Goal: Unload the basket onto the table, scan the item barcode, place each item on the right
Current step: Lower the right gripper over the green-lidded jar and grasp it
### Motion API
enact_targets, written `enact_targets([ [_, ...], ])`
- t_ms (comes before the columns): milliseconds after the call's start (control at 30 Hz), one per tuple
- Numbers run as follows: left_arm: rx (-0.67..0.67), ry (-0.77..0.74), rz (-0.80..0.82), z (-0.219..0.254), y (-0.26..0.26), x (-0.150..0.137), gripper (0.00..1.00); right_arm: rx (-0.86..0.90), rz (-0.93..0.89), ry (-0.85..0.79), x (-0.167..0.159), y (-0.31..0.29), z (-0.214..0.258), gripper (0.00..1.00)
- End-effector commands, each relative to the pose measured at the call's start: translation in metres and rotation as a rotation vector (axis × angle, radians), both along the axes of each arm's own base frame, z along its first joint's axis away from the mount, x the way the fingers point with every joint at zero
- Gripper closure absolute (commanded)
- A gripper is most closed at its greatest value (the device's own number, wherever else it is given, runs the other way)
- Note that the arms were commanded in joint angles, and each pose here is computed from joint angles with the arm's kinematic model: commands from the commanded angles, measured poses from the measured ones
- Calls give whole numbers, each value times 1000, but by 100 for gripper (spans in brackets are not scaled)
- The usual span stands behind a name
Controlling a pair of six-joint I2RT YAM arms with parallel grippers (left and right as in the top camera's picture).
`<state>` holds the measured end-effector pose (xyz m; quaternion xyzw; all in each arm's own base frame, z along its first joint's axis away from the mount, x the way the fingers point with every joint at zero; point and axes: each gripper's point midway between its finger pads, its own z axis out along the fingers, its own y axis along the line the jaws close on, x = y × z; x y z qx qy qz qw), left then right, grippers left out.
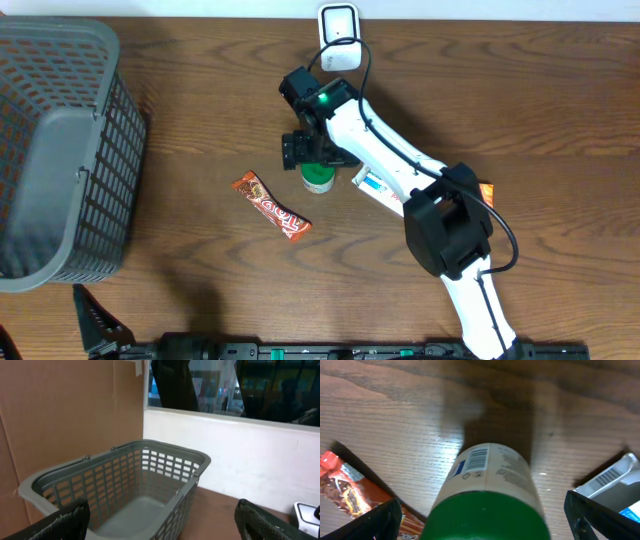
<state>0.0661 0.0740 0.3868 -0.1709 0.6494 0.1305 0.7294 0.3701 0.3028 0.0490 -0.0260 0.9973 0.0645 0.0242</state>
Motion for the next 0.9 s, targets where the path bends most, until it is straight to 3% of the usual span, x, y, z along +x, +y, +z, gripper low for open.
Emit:
enact_targets([
  [0,12,-5,23,0,4,-5,7,10,-59,22,-5,5,2,3],
  [133,8,-4,52,-1,8,-8,7,-7,-57,40,-11,3,1,9],
  [300,9,15,56,-5,9,-7,7,-28,-53,64,-19,-1,0,27],
  [567,15,132,56,-31,9,-6,7,-89,-42,77,-24,-14,-1,48],
  [633,18,182,55,-43,9,-7,7,-97,44,80,-27,-16,-1,53],
  [867,21,239,55,-55,9,-8,7,-103,475,57,-30,-18,-1,49],
])
